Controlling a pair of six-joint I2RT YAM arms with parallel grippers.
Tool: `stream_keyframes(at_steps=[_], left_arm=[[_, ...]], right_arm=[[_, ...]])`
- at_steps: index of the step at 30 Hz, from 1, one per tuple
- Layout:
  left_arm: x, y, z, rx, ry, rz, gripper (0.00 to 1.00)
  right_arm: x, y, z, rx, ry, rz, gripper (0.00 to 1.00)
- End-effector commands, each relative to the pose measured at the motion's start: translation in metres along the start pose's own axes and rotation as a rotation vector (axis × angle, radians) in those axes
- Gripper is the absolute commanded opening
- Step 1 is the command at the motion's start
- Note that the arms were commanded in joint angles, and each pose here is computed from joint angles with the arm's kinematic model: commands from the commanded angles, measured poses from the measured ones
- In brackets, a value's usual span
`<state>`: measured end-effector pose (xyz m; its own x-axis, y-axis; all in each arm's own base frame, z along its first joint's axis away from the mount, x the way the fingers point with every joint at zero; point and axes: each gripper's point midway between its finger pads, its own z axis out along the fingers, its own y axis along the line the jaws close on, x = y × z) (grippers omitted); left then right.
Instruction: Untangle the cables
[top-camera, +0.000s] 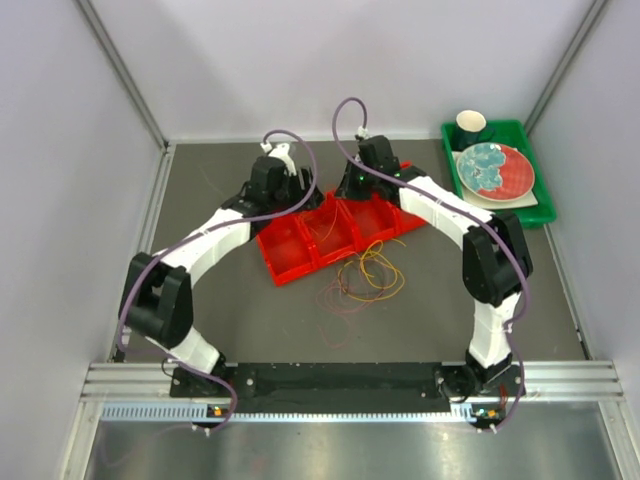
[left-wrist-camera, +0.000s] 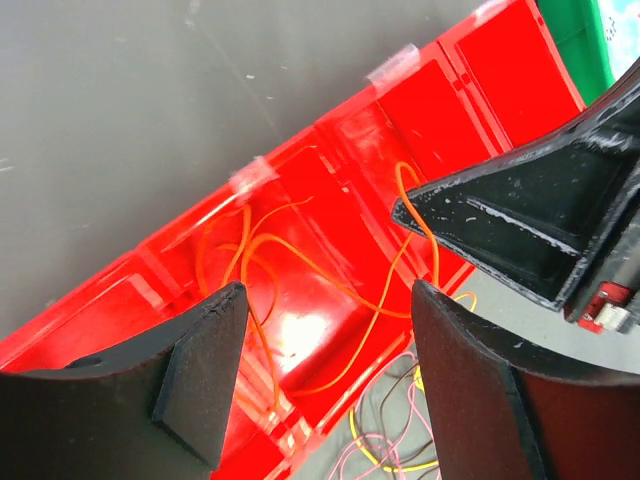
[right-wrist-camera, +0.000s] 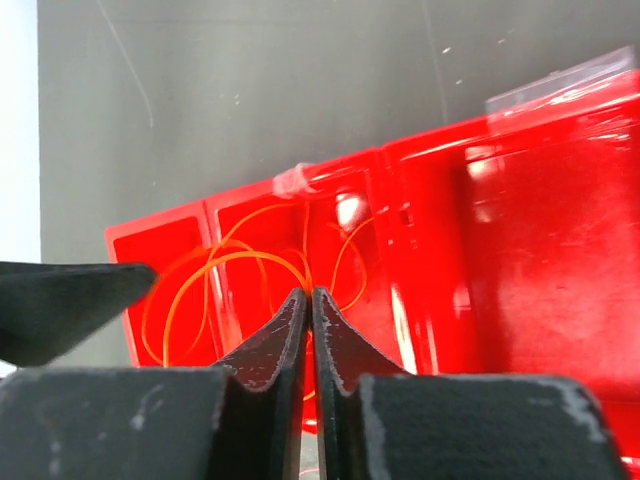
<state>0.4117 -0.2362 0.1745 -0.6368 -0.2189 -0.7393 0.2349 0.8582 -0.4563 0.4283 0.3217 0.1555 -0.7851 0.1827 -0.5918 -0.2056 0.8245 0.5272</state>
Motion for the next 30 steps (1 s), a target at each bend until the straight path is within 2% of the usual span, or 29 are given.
stream_keyframes(at_steps=[1,4,9,13,15,16,21,25,27,29,30], left_arm=[[-0.037,0.008,-0.037,-0.031,-0.119,-0.016,0.71],[-0.044,0.015,-0.048,-0.032,-0.135,-0.040,0.72],[-0.047,0.015,-0.057,-0.018,-0.133,-0.059,0.73],[-0.046,0.015,-0.056,-0.013,-0.130,-0.074,0.73],[-0.044,0.015,-0.054,-0.010,-0.122,-0.080,0.73],[-0.044,0.017,-0.053,-0.016,-0.122,-0.083,0.73],[-0.045,0.023,-0.055,-0.035,-0.132,-0.096,0.72],[-0.042,0.051,-0.055,-0.147,-0.121,-0.087,0.71],[-0.033,0.072,-0.051,-0.247,-0.075,-0.041,0.71],[-0.019,0.082,-0.049,-0.286,0.002,0.002,0.71],[-0.014,0.084,-0.049,-0.291,0.028,0.010,0.71]], right_arm=[[-0.010,0.032,0.005,-0.082,-0.032,-0.016,0.06],[-0.004,0.033,0.011,-0.079,-0.014,-0.020,0.09],[-0.007,0.036,0.015,-0.080,-0.014,-0.020,0.22],[-0.010,0.036,0.014,-0.072,-0.014,-0.032,0.22],[-0.012,0.038,0.009,-0.073,-0.019,-0.041,0.27],[-0.012,0.038,0.008,-0.071,-0.019,-0.049,0.33],[-0.018,0.037,-0.004,-0.055,-0.045,-0.068,0.33],[-0.021,0.037,-0.009,-0.045,-0.056,-0.085,0.33],[-0.022,0.035,-0.012,-0.040,-0.060,-0.093,0.39],[-0.023,0.040,-0.015,-0.054,-0.054,-0.111,0.51],[-0.023,0.040,-0.015,-0.049,-0.048,-0.117,0.53]])
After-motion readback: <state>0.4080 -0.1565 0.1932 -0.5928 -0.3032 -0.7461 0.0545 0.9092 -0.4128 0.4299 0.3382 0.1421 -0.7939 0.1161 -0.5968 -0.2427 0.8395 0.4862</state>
